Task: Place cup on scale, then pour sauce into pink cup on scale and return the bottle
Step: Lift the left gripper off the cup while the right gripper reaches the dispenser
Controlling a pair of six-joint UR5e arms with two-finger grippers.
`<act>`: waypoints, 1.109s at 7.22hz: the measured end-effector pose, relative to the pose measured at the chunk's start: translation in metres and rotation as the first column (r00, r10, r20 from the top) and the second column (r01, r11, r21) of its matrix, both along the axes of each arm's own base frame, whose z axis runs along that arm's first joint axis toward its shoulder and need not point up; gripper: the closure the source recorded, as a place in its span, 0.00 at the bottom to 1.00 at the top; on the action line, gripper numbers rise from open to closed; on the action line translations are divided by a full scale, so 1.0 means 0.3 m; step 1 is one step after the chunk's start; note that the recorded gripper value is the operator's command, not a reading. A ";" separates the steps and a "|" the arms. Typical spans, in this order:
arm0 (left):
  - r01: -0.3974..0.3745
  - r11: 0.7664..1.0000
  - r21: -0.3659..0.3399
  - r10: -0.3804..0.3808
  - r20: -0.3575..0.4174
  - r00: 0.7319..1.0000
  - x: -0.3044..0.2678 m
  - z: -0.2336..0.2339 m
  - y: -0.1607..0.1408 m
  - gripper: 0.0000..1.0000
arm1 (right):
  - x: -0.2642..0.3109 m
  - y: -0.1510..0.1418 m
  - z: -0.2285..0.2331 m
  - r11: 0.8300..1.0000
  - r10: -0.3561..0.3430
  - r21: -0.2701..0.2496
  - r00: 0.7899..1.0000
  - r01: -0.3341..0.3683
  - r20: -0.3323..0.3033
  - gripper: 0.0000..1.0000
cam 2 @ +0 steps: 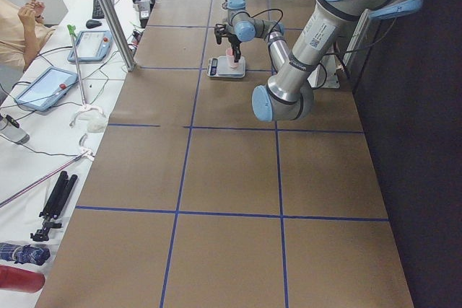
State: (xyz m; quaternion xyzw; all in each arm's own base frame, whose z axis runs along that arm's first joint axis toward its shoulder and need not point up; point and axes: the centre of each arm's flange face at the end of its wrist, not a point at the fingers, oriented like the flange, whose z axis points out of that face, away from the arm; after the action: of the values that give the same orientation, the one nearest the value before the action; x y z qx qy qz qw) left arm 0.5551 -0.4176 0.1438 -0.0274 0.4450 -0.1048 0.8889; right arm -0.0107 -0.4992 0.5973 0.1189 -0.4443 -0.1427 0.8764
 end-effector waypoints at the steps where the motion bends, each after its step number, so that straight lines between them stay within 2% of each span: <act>1: 0.014 1.000 0.014 -0.014 -0.025 1.000 -0.052 -0.028 -0.009 0.35 | -0.011 -0.001 -0.007 1.000 -0.006 0.018 1.000 0.006 0.003 0.00; 3: 0.075 0.996 0.055 -0.069 -0.098 0.993 -0.300 -0.044 -0.012 0.35 | -0.098 0.031 -0.011 0.998 -0.029 0.062 0.999 0.027 0.024 0.00; 4: 0.091 0.993 0.079 -0.082 -0.109 0.991 -0.385 -0.024 -0.016 0.35 | -0.177 0.075 -0.018 0.998 -0.016 0.067 0.998 0.012 0.056 0.00; 6: 0.091 0.989 0.121 -0.079 -0.100 0.992 -0.437 0.005 -0.042 0.35 | -0.437 0.239 -0.069 0.997 0.059 0.035 0.981 -0.066 0.185 0.00; 7: 0.094 0.987 0.126 -0.082 -0.097 0.992 -0.443 0.015 -0.058 0.35 | -0.601 0.336 -0.097 0.995 0.082 0.035 0.968 -0.093 0.239 0.00; 8: 0.096 0.987 0.128 -0.084 -0.096 0.992 -0.437 0.028 -0.071 0.35 | -0.769 0.419 -0.131 0.990 0.111 0.056 0.959 -0.130 0.260 0.00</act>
State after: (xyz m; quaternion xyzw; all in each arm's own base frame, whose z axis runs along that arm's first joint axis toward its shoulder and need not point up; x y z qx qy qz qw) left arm 0.4241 -0.4390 0.1523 0.0470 0.4916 -0.1139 0.8620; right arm -0.2414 -0.3736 0.5580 0.1948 -0.5403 -0.0884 0.8138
